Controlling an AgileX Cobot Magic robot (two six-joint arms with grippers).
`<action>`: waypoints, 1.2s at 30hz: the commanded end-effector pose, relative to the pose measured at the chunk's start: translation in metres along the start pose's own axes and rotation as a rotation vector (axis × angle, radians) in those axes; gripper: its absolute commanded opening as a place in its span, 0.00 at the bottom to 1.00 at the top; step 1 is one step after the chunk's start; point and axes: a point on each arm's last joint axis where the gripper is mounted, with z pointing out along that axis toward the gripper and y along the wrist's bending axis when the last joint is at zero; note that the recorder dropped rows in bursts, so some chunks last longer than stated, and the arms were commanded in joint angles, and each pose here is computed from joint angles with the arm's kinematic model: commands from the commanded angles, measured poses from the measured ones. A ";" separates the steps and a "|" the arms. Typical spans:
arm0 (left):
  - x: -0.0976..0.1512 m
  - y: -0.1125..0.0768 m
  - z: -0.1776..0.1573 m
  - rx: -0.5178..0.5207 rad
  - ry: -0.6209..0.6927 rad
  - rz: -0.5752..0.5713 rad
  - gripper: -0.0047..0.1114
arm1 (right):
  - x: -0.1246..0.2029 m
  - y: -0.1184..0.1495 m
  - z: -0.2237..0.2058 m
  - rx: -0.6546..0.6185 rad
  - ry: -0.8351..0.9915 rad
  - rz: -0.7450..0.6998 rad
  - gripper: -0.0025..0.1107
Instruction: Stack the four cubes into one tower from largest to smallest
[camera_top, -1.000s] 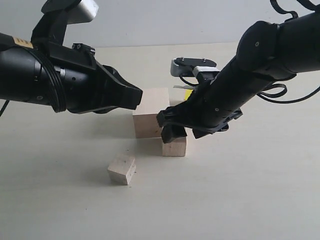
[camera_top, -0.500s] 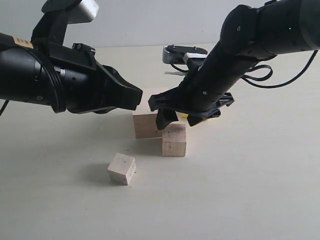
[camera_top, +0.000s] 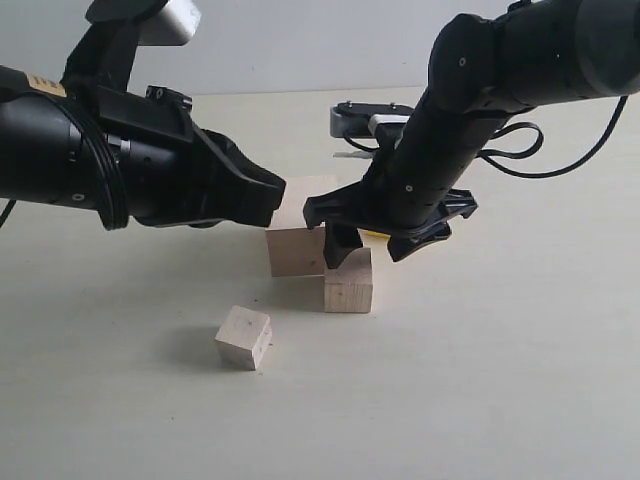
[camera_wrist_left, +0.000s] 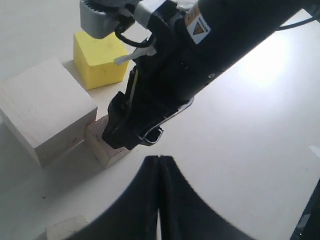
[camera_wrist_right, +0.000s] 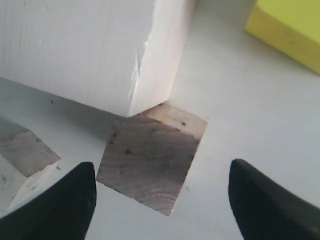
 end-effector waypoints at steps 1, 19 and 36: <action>-0.005 0.000 -0.004 -0.015 -0.042 0.016 0.04 | 0.000 0.000 0.003 -0.007 0.016 -0.002 0.65; -0.007 0.001 -0.004 -0.027 -0.063 0.038 0.04 | -0.002 0.002 0.004 -0.024 0.006 0.018 0.65; -0.007 0.001 -0.004 -0.026 -0.061 0.038 0.04 | 0.000 -0.002 0.020 -0.014 0.053 0.027 0.65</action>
